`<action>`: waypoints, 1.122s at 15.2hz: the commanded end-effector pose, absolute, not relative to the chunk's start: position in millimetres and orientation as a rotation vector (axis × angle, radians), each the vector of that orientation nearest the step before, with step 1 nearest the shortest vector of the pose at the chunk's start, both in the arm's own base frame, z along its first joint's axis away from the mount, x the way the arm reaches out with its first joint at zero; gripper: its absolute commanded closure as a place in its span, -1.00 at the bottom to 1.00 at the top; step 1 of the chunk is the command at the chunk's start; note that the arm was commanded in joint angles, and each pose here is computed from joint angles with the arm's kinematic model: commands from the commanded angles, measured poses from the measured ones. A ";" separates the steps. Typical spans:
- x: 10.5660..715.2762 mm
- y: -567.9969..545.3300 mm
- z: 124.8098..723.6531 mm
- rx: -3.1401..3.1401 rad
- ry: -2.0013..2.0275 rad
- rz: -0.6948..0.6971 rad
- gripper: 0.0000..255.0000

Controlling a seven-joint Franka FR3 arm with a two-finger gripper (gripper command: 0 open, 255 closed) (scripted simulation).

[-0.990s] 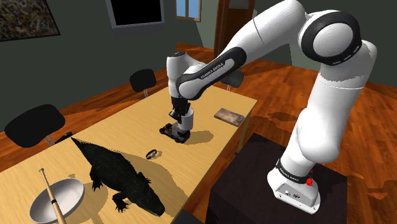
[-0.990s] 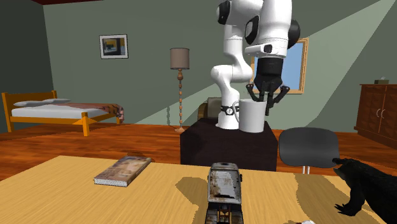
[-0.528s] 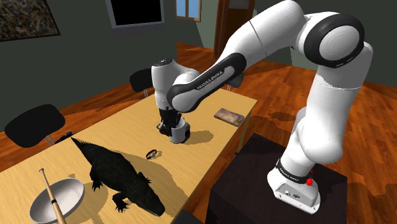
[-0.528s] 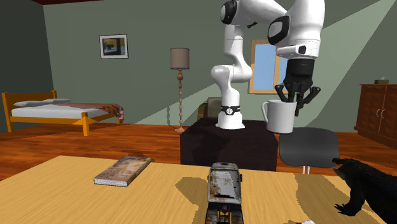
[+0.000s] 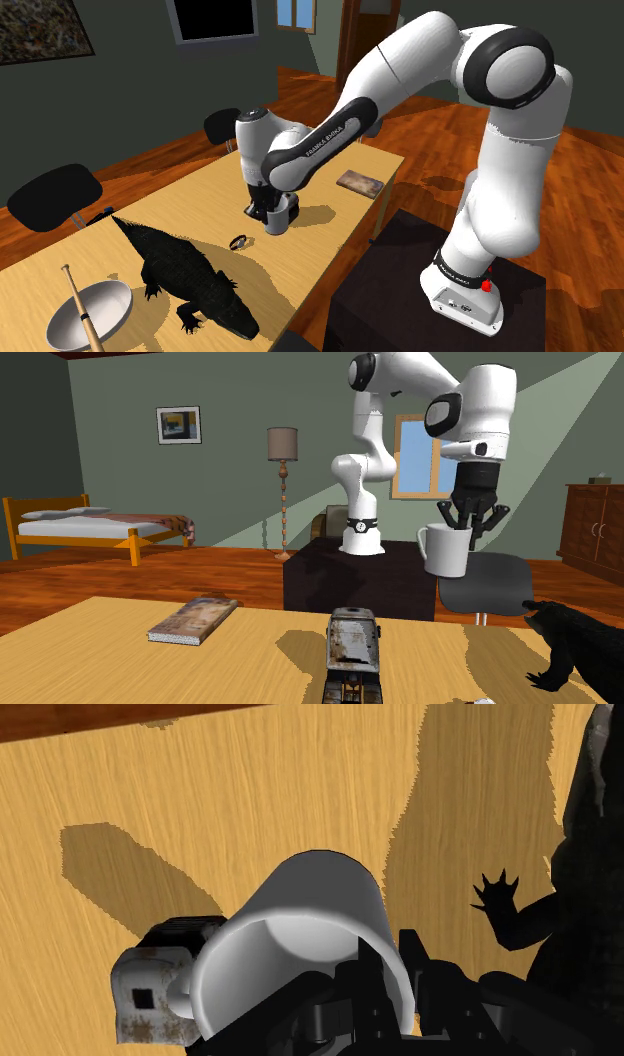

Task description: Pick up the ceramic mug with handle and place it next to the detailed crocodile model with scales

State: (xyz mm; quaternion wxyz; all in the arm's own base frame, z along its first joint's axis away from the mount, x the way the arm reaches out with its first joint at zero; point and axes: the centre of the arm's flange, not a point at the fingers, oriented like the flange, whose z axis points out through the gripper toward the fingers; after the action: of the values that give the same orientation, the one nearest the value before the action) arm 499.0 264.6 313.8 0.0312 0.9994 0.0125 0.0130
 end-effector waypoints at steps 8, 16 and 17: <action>498.2 265.1 266.3 3.079 0.039 0.041 1.00; 498.2 265.1 224.1 3.079 0.039 0.041 1.00; 498.2 265.1 218.8 3.079 0.039 0.041 1.00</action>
State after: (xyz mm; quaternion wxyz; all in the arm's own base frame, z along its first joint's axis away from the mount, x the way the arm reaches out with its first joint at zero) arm 498.6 265.5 224.5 0.0313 0.9994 0.0124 0.0129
